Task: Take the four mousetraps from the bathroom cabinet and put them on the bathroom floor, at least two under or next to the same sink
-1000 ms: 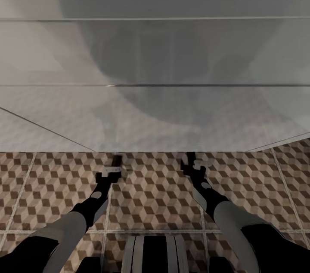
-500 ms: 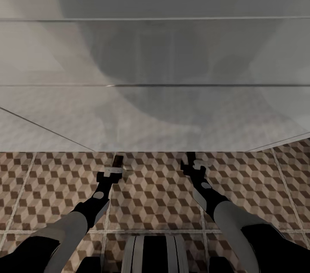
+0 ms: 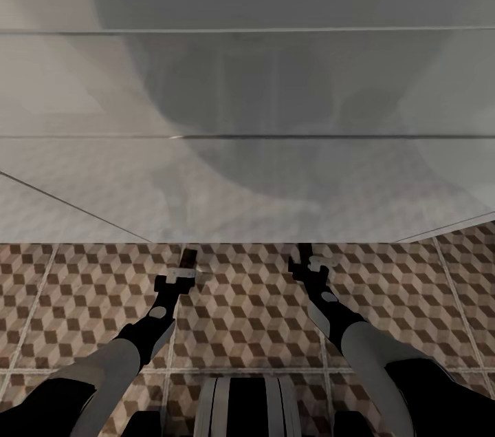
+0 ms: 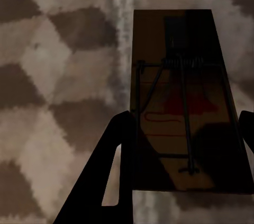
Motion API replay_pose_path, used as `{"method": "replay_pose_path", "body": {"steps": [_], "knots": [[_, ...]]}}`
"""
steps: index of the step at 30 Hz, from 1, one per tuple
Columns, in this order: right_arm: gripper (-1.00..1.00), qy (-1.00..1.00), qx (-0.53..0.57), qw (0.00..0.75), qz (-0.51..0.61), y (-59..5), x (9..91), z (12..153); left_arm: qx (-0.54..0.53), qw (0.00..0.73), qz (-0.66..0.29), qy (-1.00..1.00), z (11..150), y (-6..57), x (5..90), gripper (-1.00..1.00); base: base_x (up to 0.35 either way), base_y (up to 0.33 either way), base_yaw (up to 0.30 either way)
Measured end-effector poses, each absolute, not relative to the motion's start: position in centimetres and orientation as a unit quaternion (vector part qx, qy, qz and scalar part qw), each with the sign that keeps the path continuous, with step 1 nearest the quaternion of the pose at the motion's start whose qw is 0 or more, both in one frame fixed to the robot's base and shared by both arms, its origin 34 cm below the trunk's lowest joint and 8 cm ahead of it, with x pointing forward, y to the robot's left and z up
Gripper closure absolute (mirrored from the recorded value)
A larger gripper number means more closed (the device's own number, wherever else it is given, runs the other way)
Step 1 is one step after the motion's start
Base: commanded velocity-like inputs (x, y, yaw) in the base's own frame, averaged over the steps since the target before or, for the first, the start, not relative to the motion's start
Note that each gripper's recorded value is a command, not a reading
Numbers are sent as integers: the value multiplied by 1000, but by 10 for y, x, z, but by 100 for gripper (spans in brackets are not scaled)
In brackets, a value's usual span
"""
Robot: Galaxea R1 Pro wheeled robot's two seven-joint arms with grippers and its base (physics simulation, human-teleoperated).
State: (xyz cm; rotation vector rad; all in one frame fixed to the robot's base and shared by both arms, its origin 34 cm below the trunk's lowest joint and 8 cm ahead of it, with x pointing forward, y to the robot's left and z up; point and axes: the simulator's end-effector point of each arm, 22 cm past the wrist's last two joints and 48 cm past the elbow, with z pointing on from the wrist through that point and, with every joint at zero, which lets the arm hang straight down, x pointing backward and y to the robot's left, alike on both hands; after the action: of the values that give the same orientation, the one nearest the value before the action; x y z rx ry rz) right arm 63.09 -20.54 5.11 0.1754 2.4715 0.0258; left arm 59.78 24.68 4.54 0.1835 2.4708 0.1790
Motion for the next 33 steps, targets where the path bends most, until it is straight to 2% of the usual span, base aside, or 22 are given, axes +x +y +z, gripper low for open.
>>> {"method": "replay_pose_path", "body": {"steps": [24,33], "knots": [[-100,943,67,326,10,-205,631,51,69,325,68,941,46,247,598,100,0,0,0],[-100,943,67,326,10,-205,631,51,54,371,68,925,60,254,615,100,0,0,0]]}}
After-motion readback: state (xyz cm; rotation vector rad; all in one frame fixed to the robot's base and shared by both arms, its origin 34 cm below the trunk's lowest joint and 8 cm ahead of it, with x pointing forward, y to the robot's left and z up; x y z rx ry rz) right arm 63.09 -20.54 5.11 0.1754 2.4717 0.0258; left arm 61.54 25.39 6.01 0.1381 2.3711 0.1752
